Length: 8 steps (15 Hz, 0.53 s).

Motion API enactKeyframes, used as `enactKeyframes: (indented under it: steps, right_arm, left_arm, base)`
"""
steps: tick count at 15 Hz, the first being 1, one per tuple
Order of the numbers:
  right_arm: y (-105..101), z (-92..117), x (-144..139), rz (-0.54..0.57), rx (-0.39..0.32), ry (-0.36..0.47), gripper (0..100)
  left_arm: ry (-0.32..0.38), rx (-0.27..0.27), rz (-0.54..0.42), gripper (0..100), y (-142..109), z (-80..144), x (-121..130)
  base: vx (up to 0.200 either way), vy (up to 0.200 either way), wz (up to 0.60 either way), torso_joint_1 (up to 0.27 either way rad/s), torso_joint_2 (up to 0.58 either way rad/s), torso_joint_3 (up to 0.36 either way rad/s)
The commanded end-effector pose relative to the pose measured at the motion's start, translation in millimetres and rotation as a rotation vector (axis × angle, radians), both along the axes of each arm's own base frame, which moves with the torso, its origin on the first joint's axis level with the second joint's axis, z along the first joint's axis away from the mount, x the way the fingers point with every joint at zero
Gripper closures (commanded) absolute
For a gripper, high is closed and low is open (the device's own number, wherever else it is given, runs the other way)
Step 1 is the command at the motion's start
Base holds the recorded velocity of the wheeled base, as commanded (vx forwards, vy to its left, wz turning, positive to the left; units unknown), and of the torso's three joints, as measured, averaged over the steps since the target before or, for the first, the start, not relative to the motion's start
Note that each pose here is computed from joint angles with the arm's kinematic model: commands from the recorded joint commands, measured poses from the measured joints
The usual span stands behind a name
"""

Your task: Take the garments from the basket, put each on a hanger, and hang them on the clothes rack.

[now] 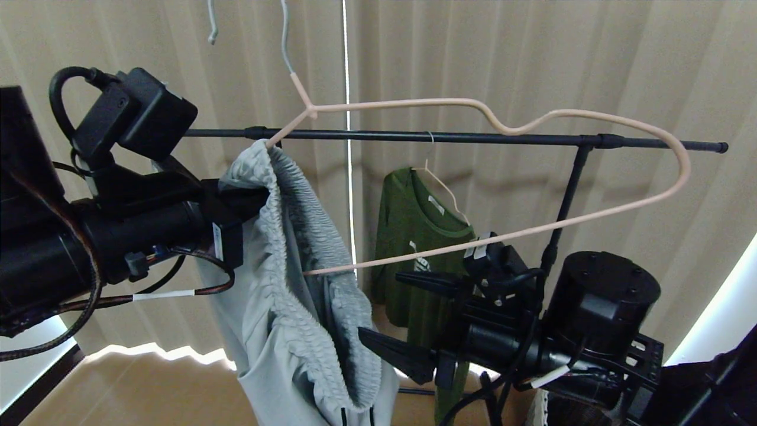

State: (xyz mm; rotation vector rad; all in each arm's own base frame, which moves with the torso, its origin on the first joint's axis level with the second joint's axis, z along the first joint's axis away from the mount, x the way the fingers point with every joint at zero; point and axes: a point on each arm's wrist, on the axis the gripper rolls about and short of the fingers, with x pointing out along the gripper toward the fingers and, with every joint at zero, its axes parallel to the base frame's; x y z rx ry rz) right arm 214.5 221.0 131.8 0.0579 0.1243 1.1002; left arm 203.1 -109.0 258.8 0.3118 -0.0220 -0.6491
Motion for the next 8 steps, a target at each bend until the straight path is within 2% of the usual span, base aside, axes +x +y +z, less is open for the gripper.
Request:
enactKeyframes:
  steps: [1, 6, 7, 8]
  right_arm:
    - [5.9, -8.4, 5.6, 0.001, -0.015, 0.015, 0]
    - [7.9, -8.6, 4.8, 0.007, -0.014, 0.014, 0]
    - [8.1, -8.9, 4.4, 0.007, -0.015, 0.015, 100]
    - [7.9, -8.4, 4.2, 0.007, -0.014, 0.014, 100]
  left_arm:
    - [0.000, -0.002, -0.023, 100, -4.7, 0.3, -2.7]
    - [-0.026, -0.018, -0.045, 100, -8.6, 3.8, -5.8]
    - [-0.026, -0.018, -0.045, 100, -8.6, 3.8, -5.8]
    - [-0.024, -0.017, -0.045, 100, -8.6, 3.4, -5.8]
  base:
    - [0.000, 0.000, 0.00, 0.000, 0.00, 0.000]
    - [0.000, 0.000, 0.00, 0.000, 0.00, 0.000]
    - [0.000, 0.000, 0.00, 0.000, 0.00, 0.000]
    - [0.000, 0.000, 0.00, 0.000, 0.00, 0.000]
